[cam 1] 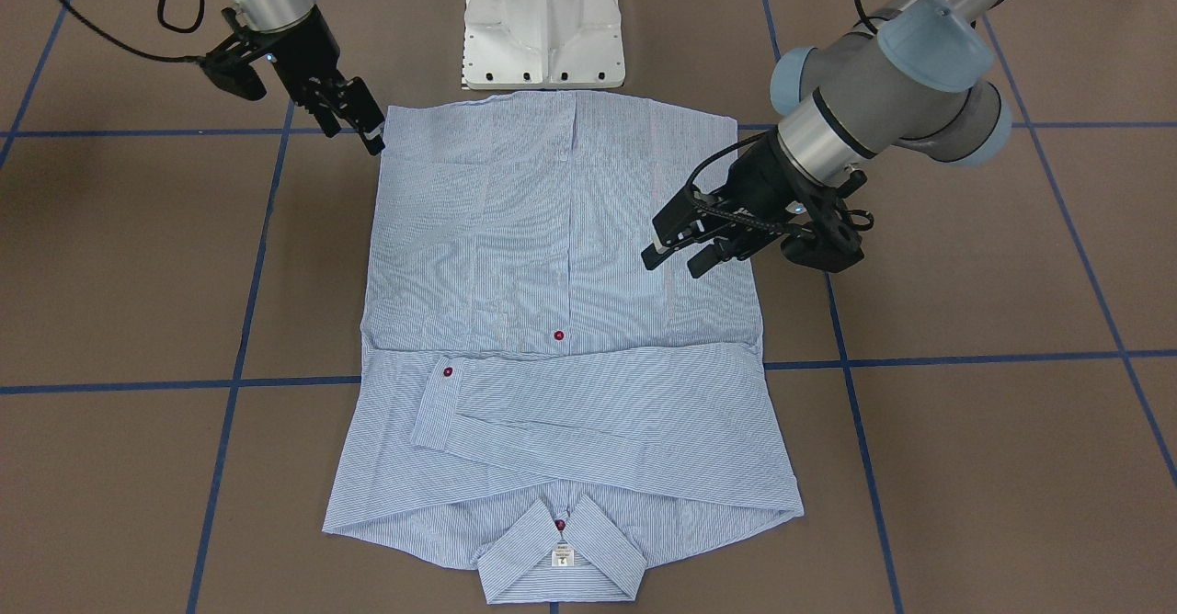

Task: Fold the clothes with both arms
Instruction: 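Release the sleeve with the left gripper while the right gripper moves to the hem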

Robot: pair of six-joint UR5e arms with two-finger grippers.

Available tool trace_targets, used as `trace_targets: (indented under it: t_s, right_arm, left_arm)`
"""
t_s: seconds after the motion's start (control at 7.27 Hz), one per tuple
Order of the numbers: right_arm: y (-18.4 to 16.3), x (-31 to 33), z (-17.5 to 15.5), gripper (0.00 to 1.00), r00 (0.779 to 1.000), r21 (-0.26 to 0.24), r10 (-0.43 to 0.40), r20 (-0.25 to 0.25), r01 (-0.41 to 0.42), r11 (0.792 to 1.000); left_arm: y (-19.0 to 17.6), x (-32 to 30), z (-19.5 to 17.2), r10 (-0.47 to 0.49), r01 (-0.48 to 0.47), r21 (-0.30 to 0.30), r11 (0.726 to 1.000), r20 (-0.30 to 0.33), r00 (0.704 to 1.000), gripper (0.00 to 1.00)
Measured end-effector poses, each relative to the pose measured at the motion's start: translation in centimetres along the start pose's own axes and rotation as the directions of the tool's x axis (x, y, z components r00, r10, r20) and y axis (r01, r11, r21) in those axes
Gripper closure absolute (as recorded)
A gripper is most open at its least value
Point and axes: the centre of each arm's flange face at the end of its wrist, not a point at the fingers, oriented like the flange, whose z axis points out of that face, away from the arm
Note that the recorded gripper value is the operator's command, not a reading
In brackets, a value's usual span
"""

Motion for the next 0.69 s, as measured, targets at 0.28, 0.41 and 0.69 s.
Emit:
trace_targets:
  t_s: [0.28,0.41,0.69]
  right_arm:
    - [7.6,3.5,1.0,0.04,0.999,0.049,0.049,-0.010,-0.049,0.998]
    - [9.4,4.9,2.0,0.05,0.999,0.076,0.040,-0.021,-0.039,0.996]
    - [11.0,6.6,4.5,0.09,0.999,0.120,0.024,-0.042,-0.019,0.993]
  left_arm:
    - [-0.2,-0.8,-0.4,0.009,-0.009,0.000,1.000,0.008,1.000,0.25]
    - [-0.2,-1.3,-0.5,0.007,-0.007,-0.001,1.000,0.012,1.000,0.24]
    - [-0.1,-1.6,-0.5,0.004,-0.004,-0.001,1.000,0.015,1.000,0.24]
